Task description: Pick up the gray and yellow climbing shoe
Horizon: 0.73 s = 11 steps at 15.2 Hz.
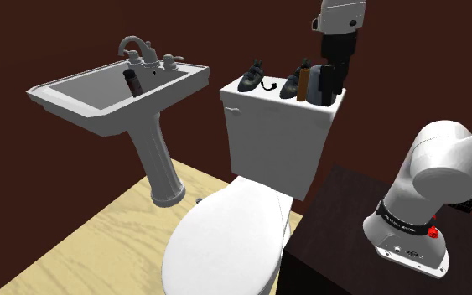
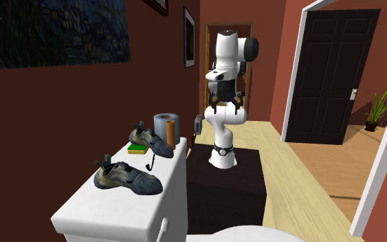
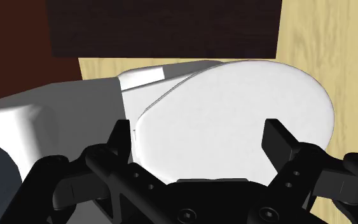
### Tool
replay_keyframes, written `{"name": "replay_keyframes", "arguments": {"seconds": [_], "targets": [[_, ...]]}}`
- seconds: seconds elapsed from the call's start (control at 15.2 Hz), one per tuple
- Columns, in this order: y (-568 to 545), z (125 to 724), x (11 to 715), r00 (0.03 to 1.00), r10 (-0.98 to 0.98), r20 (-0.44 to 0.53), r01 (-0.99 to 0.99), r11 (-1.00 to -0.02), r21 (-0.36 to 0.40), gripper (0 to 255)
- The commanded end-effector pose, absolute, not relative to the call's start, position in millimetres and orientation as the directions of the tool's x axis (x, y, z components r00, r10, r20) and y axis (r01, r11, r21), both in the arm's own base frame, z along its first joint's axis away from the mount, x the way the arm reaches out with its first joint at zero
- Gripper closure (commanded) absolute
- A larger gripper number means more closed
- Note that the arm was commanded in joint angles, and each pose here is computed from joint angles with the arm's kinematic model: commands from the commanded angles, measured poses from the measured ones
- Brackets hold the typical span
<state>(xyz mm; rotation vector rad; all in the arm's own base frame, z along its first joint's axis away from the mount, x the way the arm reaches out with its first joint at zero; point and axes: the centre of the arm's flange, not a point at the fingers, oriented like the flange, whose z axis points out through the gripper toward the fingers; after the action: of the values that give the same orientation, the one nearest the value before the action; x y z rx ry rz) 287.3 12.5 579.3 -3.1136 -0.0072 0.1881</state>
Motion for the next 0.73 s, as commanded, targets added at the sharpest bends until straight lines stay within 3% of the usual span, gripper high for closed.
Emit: {"name": "replay_keyframes", "arguments": {"seconds": [0.0, 0.66], "targets": [[12.5, 579.3, 287.3, 0.993, 0.006, -0.12, 0.003, -1.0, -0.023, 0], [-80.4, 587.7, 369.9, 0.965, -0.258, -0.054, -0.259, -0.966, -0.015, 0]]}}
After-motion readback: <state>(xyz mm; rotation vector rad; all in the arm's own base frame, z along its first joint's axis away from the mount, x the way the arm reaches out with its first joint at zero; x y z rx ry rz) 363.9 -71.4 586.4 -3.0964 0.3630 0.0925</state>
